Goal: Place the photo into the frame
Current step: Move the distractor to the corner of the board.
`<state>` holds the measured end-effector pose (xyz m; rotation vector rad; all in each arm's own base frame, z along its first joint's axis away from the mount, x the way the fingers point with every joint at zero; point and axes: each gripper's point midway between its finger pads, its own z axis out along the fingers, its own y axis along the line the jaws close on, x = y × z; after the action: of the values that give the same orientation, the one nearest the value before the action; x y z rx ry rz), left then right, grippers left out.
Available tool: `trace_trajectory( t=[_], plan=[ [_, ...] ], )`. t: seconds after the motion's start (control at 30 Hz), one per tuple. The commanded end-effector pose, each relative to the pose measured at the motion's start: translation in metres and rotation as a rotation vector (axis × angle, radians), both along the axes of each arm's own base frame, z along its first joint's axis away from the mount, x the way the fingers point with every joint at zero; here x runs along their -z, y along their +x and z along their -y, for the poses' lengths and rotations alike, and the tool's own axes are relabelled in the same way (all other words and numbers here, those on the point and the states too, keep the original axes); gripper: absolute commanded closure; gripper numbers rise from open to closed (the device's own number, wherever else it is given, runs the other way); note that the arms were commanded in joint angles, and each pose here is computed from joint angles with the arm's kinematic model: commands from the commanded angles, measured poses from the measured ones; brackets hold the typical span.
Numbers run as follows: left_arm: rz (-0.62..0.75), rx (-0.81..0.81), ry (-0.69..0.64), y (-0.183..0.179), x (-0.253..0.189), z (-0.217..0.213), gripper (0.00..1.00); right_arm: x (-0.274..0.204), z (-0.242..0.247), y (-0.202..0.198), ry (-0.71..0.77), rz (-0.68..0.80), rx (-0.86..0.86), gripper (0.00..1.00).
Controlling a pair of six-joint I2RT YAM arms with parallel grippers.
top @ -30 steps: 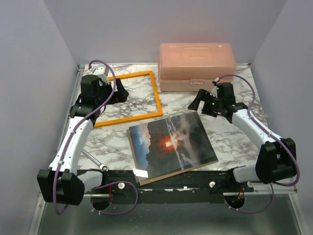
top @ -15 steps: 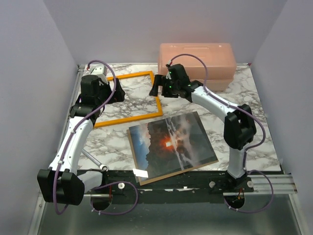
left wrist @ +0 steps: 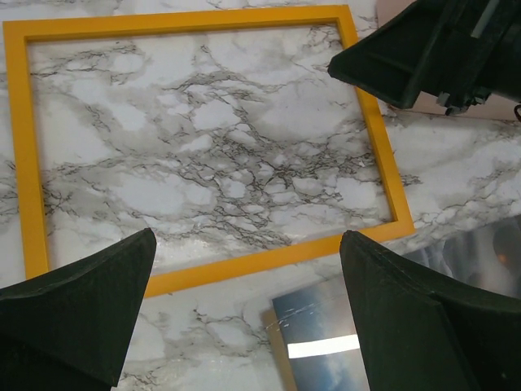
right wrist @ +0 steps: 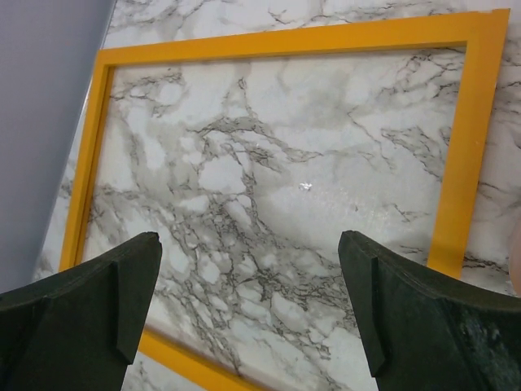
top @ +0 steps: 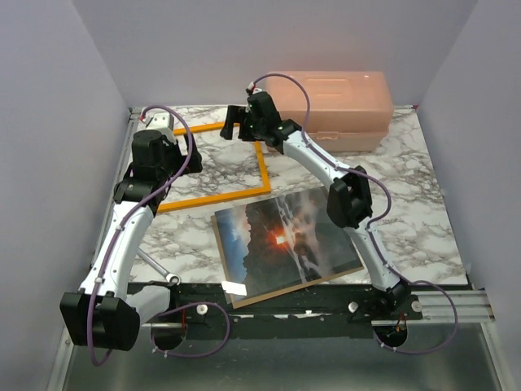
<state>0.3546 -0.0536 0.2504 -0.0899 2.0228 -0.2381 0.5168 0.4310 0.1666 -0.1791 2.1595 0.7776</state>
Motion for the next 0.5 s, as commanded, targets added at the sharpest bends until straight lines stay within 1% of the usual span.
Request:
trace_trajectory(
  t=[0.0,0.2,0.3,0.47],
  plan=[
    [0.01,0.012,0.007,-0.002,0.0,0.0,0.01,0.024,0.018,0.029,-0.077,0.028,0.182,0.0],
    [0.003,0.031,-0.001,0.0,0.002,0.005,0.02,0.028,0.047,0.052,-0.174,0.113,0.35,0.0],
    [-0.005,0.031,0.0,0.0,0.004,0.005,0.02,0.033,0.068,0.056,-0.252,0.14,0.431,0.0],
    [-0.007,0.026,0.005,0.0,0.005,0.004,0.01,0.037,0.096,0.057,-0.352,0.163,0.513,0.0]
  ],
)
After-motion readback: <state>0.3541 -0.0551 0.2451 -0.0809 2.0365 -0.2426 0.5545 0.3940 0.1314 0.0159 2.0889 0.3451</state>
